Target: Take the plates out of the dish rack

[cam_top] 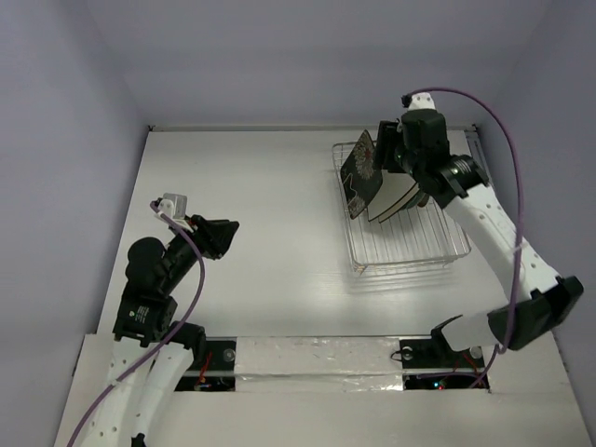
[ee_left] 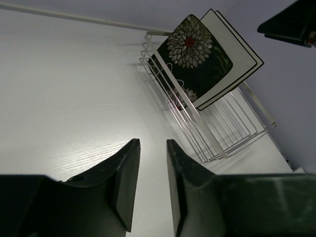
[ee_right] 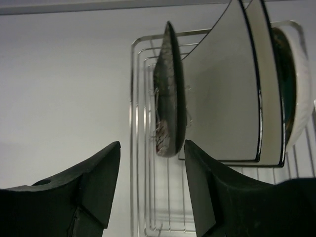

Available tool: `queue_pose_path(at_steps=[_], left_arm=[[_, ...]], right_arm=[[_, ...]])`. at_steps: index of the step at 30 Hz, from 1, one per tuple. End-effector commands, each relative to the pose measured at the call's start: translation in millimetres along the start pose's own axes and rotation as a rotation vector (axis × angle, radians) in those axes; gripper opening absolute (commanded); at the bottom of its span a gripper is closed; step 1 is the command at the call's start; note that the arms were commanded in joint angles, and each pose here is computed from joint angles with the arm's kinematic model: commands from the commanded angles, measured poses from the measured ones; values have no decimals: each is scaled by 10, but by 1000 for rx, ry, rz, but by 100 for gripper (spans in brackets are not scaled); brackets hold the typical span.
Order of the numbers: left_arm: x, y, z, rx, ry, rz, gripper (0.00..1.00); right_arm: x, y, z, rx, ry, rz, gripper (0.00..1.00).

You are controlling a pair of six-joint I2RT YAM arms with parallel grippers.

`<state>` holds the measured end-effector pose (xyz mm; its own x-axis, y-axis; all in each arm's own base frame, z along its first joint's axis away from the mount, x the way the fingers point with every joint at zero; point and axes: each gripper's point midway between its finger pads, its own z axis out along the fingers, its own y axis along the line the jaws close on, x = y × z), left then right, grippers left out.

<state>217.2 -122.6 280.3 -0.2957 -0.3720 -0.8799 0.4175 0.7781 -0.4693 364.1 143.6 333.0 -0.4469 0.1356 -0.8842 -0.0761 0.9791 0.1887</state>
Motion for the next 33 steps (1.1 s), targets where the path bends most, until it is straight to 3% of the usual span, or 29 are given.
queue_pose_path(at_steps=[1, 15, 25, 28, 31, 32, 33], left_arm=[[-77, -44, -11, 17, -40, 7, 28], [-105, -108, -74, 25, -61, 6, 36], [-111, -127, -93, 29, -65, 10, 37], [-114, -127, -96, 28, -67, 8, 37], [-129, -135, -106, 30, -73, 8, 37], [-131, -137, -109, 30, -74, 9, 37], [-129, -133, -109, 28, -74, 8, 37]], right_arm=[[-154, -249, 214, 189, -10, -88, 63], [113, -239, 1054, 291, 193, -209, 58], [351, -425, 1338, 351, 266, -237, 52], [350, -483, 1328, 382, 272, -258, 43], [322, -498, 1294, 390, 270, -263, 26], [301, -493, 1280, 388, 265, -260, 13], [269, -482, 1251, 381, 258, -257, 11]])
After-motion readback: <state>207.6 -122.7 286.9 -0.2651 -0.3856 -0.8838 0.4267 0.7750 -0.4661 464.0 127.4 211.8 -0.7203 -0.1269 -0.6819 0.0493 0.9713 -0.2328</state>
